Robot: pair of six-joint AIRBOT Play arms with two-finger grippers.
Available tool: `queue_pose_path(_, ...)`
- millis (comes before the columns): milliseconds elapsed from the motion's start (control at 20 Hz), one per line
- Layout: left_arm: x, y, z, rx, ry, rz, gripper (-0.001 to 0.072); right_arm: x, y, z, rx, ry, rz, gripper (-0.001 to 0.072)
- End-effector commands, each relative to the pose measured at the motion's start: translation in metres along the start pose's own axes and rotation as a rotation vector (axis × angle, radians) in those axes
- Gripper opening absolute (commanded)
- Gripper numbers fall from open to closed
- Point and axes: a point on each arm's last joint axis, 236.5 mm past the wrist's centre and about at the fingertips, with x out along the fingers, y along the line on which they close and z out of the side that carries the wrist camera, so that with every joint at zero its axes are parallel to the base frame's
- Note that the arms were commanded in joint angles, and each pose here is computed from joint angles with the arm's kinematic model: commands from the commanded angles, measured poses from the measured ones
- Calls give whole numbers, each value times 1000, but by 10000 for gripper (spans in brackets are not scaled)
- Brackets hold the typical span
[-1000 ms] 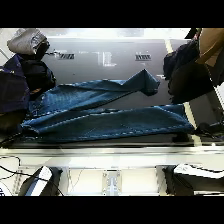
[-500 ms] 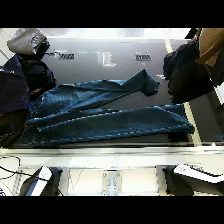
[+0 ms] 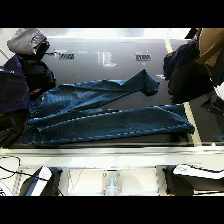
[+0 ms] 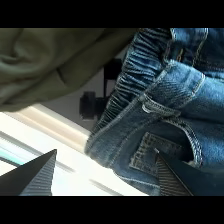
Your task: Fold the clothes and pants, and hang the long-sleeved shirts on hangers.
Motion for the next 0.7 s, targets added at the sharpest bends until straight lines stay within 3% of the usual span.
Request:
queue_pose_path(0,13,-6,-22,-7,65,-23,703,26,-21,-35,63,108,-3,455)
queue_pose_path(300,52,-21,-85,-14,223,-64,703,49,-32,-59,73,145,12,454)
queue_pose_path(650,55,-22,-90,-16,228,-66,702,79,-57,-69,64,149,-42,455)
